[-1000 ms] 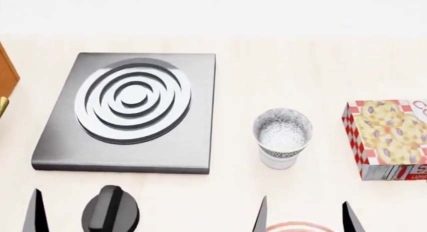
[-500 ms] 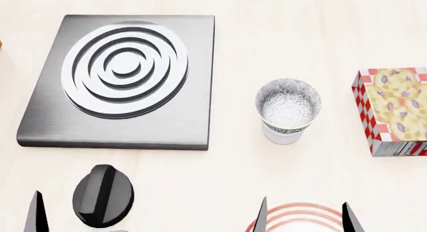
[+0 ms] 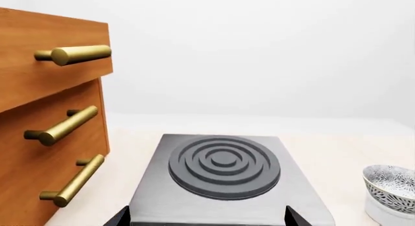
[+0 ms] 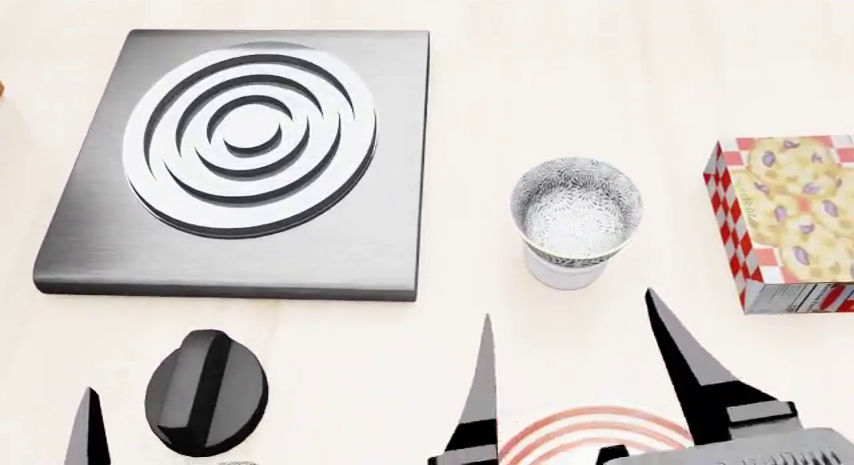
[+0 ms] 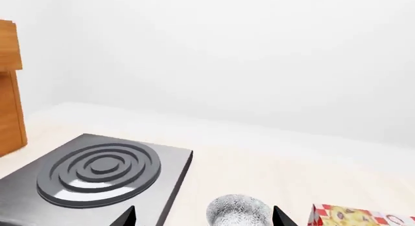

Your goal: Pick the akita bowl on the ramekin and place it on the plate.

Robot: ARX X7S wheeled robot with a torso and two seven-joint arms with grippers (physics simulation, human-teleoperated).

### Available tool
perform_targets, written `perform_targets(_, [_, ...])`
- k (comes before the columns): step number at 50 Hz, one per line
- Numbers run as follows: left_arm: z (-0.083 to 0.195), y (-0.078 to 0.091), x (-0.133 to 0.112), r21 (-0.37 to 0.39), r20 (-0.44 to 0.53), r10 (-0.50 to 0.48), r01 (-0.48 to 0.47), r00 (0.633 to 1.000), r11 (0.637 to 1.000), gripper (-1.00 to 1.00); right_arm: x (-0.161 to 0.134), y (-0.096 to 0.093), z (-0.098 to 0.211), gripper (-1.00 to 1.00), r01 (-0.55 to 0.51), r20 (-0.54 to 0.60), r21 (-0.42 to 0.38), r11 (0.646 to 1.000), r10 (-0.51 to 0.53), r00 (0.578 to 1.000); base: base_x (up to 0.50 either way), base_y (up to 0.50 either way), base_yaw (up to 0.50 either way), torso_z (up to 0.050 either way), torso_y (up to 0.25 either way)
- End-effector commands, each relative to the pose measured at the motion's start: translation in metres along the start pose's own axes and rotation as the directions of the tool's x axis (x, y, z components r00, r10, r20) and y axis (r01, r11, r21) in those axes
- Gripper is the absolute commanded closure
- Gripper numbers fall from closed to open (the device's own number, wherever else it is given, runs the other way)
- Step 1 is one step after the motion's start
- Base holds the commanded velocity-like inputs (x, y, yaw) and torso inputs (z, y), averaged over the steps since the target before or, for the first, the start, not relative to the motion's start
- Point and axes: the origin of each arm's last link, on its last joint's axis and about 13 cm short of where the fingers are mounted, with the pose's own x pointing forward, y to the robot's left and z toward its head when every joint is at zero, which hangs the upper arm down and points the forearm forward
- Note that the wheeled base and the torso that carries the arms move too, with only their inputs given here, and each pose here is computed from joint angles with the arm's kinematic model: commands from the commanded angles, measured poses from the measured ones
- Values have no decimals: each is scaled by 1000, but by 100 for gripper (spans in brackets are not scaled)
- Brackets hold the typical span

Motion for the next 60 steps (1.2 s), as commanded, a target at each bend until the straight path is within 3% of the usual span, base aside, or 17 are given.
perform_targets(1, [-1,0,0,3,-12,-3,3,1000,1000,-100,47,-26,19,-100,-160,-130,-179,971,138,982,0,0,0,0,0])
perform_targets(6, [-1,1,0,0,-10,4,-4,1000,1000,-100,74,-35,22,-100,-223,-243,-253,941,161,956,0,0,0,0,0])
perform_targets(14, [0,2,0,-10,-7,10,-10,1000,1000,-100,99,-40,23,-100,-283,-286,-333,899,190,939,0,0,0,0,0])
perform_targets(18, [0,2,0,-13,-3,12,-12,1000,1000,-100,115,-44,19,-100,-329,-362,-380,864,188,913,0,0,0,0,0])
perform_targets(26, [1,2,0,-13,-4,15,-15,1000,1000,-100,127,-48,8,-100,-348,-432,-372,861,172,885,0,0,0,0,0])
perform_targets(29, [2,2,0,-11,-2,15,-15,1000,1000,-100,130,-50,2,-100,-369,-496,-352,861,163,853,0,0,0,0,0])
perform_targets(38, [2,2,0,-6,-1,17,-17,1000,1000,-100,140,-55,-1,-100,-400,-567,-364,841,140,812,0,0,0,0,0])
perform_targets(60, [0,2,1,-3,-5,19,-19,1000,1000,-100,162,-54,-10,-100,-428,-598,-397,812,125,791,0,0,0,0,0])
